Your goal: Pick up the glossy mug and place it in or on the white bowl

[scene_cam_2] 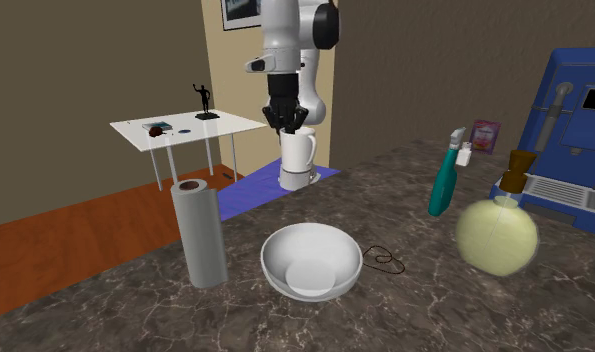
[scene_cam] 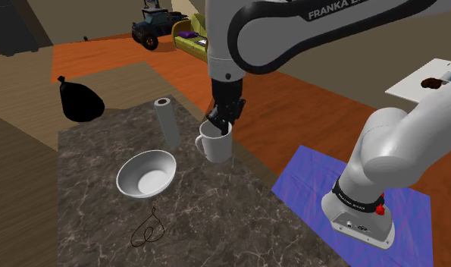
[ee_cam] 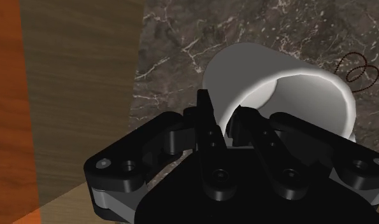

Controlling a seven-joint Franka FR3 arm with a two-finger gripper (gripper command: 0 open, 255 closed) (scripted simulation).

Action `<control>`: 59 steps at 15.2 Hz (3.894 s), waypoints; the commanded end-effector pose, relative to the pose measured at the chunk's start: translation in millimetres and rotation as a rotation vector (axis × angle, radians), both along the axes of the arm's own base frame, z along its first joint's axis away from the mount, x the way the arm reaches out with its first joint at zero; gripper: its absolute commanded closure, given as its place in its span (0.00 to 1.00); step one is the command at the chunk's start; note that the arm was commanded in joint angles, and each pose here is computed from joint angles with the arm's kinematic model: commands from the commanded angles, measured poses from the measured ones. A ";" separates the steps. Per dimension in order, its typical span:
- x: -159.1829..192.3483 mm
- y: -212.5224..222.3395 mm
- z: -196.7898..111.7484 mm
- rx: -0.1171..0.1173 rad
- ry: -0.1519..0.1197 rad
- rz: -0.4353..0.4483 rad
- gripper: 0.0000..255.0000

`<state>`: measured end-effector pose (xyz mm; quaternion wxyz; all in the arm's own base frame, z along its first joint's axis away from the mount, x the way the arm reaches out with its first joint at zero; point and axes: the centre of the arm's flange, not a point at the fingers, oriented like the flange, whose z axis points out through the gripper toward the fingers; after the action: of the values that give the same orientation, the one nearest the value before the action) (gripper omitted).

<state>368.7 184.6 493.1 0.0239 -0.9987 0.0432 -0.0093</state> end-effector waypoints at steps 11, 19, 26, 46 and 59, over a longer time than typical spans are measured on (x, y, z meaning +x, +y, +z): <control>123.2 96.8 12.8 0.001 0.000 0.000 1.00; 202.2 160.6 16.3 0.001 0.000 0.000 1.00; 202.2 160.6 -20.7 0.001 0.000 0.000 1.00; 202.2 160.6 -72.0 0.001 0.000 0.000 0.00; 201.2 158.2 -22.0 0.001 0.000 0.000 0.00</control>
<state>569.9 342.9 470.7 0.0242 -0.9987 0.0432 -0.0094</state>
